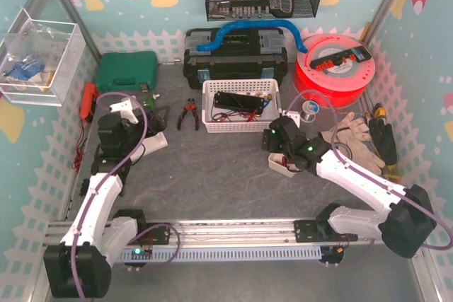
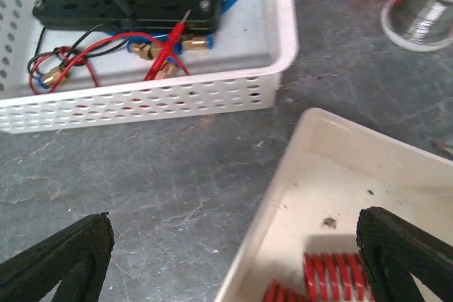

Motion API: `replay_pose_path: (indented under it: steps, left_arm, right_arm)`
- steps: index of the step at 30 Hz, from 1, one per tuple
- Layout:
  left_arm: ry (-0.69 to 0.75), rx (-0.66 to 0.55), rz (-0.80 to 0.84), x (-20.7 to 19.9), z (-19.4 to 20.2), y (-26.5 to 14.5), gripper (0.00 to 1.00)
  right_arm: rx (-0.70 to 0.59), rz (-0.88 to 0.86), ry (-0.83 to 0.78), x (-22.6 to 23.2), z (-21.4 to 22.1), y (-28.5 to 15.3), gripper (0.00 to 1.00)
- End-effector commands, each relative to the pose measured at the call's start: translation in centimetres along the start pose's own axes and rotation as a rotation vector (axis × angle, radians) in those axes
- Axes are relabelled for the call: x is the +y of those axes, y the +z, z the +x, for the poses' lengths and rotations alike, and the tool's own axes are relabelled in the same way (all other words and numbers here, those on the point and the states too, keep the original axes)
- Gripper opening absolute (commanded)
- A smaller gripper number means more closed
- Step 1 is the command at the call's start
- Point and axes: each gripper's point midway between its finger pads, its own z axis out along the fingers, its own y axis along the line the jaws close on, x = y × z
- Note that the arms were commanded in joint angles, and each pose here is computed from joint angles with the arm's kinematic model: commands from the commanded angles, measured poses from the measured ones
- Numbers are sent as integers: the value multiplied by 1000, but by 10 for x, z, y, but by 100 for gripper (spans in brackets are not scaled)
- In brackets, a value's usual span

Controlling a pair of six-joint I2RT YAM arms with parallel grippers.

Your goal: Install the large spring

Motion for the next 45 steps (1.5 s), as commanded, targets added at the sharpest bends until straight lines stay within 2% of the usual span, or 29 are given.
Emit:
replay_pose_path:
  steps: [1, 4, 8, 9, 11, 13, 18, 23, 27, 35, 39, 45]
  left_arm:
    - [116, 62, 159, -32, 14, -13, 99]
    - [143, 1, 93, -21, 10, -18, 99]
    - [176, -68, -33, 3, 12, -28, 99]
    - [185, -53, -78, 9, 14, -27, 99]
    - [201, 53, -112, 14, 29, -13, 99]
    - [146, 108, -112, 13, 35, -10, 99]
    - [-105, 76, -56, -17, 13, -22, 99]
    - [-143, 142, -72, -21, 17, -26, 99]
    - [-142, 160, -80, -25, 15, -31, 99]
    - [-14, 203, -9, -45, 7, -32, 99]
    - [-67, 202, -7, -44, 15, -37, 99]
    - [-6, 229, 22, -49, 24, -36, 99]
  right_arm:
    - [-56, 107, 38, -32, -7, -12, 93]
    - [-103, 242, 22, -63, -6, -10, 92]
    - [-81, 152, 24, -52, -7, -17, 84]
    - [-54, 124, 49, -49, -1, -17, 82]
    - [48, 70, 109, -42, 15, -16, 79]
    - [149, 62, 153, -40, 27, -18, 77]
    - [320, 146, 200, -45, 33, -34, 68]
    - [330, 169, 247, -44, 17, -31, 67]
    - [344, 230, 436, -60, 9, -19, 66]
    - [436, 309, 882, -46, 20, 7, 60]
    - [466, 355, 1133, -37, 31, 18, 55]
    - [357, 459, 1235, -52, 23, 24, 50]
